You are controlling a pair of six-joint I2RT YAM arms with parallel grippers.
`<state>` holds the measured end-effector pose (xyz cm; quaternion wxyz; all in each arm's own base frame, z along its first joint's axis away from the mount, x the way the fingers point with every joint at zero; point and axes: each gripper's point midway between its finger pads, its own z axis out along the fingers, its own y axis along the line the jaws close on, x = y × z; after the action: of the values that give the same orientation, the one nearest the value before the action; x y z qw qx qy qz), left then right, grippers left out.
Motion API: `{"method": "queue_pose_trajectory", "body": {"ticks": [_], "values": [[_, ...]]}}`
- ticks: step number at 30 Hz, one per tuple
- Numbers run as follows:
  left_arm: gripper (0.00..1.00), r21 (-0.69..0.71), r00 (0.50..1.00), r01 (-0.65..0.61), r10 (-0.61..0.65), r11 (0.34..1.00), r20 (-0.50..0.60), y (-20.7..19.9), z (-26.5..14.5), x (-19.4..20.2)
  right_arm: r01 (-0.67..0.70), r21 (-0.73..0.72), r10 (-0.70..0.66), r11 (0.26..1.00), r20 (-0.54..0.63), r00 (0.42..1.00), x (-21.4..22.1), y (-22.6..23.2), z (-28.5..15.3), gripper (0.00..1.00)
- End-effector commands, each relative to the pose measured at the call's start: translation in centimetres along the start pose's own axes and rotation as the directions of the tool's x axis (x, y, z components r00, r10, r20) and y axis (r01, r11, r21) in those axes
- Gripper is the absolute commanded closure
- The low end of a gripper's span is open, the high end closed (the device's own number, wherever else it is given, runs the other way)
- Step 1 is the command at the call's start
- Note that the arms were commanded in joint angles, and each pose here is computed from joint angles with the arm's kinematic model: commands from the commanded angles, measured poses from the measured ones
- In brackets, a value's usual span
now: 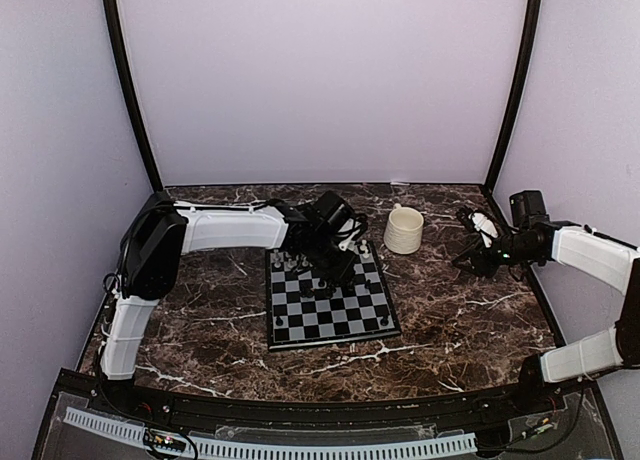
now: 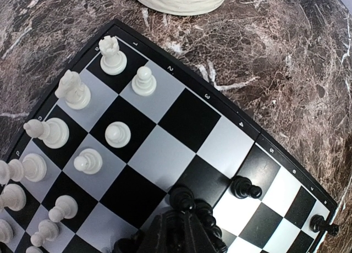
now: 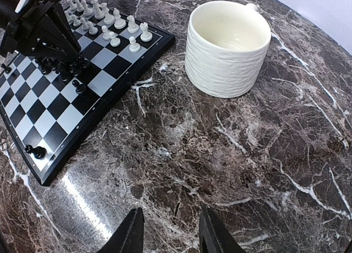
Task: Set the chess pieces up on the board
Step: Pick up the bishop from the chessboard, then place the bishop on c8.
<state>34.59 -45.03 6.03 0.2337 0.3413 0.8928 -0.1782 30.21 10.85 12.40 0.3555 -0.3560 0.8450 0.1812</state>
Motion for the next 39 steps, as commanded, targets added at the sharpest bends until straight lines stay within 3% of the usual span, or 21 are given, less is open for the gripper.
{"method": "queue_pose_trajectory", "body": {"ticks": [1, 10, 20, 25, 30, 39], "values": [[0.89, -0.009, 1.000, -0.013, 0.014, 1.000, 0.015, -0.1, -0.9, -1.0, 0.009, 0.010, -0.009, 1.000, 0.006, 1.000, 0.1, -0.4, 0.2, 0.64], [0.97, -0.023, 0.998, -0.018, 0.019, 1.000, 0.066, -0.3, -3.8, -3.1, 0.007, 0.009, -0.007, 1.000, 0.002, 1.000, 0.1, -0.5, 0.3, 0.64], [0.98, -0.016, 0.996, -0.009, 0.011, 1.000, 0.091, -0.8, -6.4, -4.1, 0.003, 0.006, -0.003, 1.000, 0.001, 1.000, 0.2, -0.5, 0.3, 0.64], [0.98, -0.013, 0.993, -0.004, 0.006, 1.000, 0.121, -1.2, -9.9, -4.3, 0.005, 0.005, -0.005, 1.000, 0.002, 1.000, 0.1, -0.4, 0.3, 0.64], [0.98, 0.006, 0.994, -0.014, 0.014, 1.000, 0.105, -2.2, -12.5, -1.7, 0.007, 0.002, -0.007, 1.000, 0.006, 1.000, 0.0, -0.3, 0.3, 0.64], [0.97, 0.092, 0.997, -0.022, 0.016, 0.996, 0.072, -3.5, -14.5, 7.5, 0.010, 0.001, -0.010, 1.000, 0.015, 1.000, -0.2, -0.2, 0.1, 0.64]]}}
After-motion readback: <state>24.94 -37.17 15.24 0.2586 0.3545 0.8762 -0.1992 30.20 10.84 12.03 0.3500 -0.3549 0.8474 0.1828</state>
